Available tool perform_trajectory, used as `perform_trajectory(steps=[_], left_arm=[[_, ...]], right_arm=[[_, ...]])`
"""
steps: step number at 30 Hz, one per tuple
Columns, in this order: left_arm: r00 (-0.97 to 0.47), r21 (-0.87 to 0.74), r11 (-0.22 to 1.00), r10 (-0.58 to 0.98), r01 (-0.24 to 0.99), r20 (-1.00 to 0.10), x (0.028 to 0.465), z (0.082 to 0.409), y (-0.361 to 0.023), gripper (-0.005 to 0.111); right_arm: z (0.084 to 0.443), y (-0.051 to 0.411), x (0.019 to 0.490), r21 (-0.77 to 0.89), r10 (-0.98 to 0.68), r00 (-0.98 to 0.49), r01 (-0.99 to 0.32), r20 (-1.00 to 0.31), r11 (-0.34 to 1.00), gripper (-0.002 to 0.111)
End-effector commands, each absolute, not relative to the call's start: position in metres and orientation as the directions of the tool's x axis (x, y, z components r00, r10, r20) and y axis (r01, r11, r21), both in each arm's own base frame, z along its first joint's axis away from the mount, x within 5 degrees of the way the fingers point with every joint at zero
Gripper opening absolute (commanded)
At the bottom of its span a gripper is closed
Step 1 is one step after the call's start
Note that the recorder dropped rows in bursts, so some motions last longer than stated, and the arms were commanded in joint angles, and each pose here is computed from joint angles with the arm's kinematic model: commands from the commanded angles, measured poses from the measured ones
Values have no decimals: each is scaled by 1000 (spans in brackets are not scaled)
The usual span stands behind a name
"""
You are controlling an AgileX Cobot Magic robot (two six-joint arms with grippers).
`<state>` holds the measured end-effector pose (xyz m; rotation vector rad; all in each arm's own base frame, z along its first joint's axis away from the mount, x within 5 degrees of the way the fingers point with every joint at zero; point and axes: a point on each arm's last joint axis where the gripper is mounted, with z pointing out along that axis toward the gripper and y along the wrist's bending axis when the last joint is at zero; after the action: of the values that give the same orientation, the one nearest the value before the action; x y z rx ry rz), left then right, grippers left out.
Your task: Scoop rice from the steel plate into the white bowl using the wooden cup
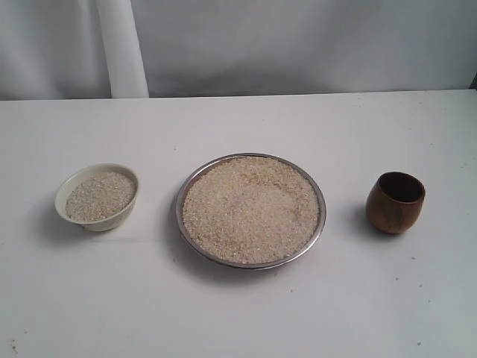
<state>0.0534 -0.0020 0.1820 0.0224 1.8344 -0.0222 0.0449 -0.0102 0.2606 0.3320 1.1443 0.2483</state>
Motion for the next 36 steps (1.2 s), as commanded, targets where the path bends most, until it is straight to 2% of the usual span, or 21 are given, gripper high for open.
perform_trajectory(steps=[1,7,12,14,16,17,20,25,26,27,28,29,30,36], left_arm=[[-254,-7,1000,1,28,-967,53,182,-2,0],[-254,-7,1000,1,28,-967,53,182,-2,0],[-254,-7,1000,1,28,-967,53,182,-2,0],[-254,-7,1000,1,28,-967,53,182,-2,0],[-254,-7,1000,1,28,-967,53,182,-2,0],[-254,-7,1000,1,28,-967,53,182,-2,0],[-254,-7,1000,1,28,-967,53,182,-2,0],[-254,-7,1000,1,28,-967,53,182,-2,0],[-254,-7,1000,1,28,-967,53,182,-2,0],[-254,-7,1000,1,28,-967,53,182,-2,0],[-254,-7,1000,1,28,-967,53,182,-2,0],[-254,-7,1000,1,28,-967,53,182,-2,0],[-254,-7,1000,1,28,-967,53,182,-2,0],[-254,-7,1000,1,28,-967,53,182,-2,0]], right_arm=[[312,-6,49,321,312,347,-33,-884,947,0],[370,-1,83,130,130,114,-2,-985,991,0],[400,-2,114,99,99,60,1,-993,995,0],[410,-3,133,-2,-2,37,7,-999,1000,0],[410,-3,149,-28,-28,2,1,-1000,1000,13],[405,-3,159,-1,-1,-30,1,-1000,1000,32],[399,-3,166,-20,-21,-77,-4,-997,1000,56],[403,-5,167,-48,-48,-29,12,-998,999,61],[404,-6,170,-83,-82,-16,22,-996,996,75],[402,-6,173,-85,-85,-25,22,-996,996,82],[398,-7,179,-110,-109,-48,21,-993,994,96],[396,-7,182,-110,-109,-62,18,-992,994,102],[394,-7,185,-110,-108,-75,17,-991,994,105],[392,-8,192,-108,-106,-71,23,-992,994,105]])
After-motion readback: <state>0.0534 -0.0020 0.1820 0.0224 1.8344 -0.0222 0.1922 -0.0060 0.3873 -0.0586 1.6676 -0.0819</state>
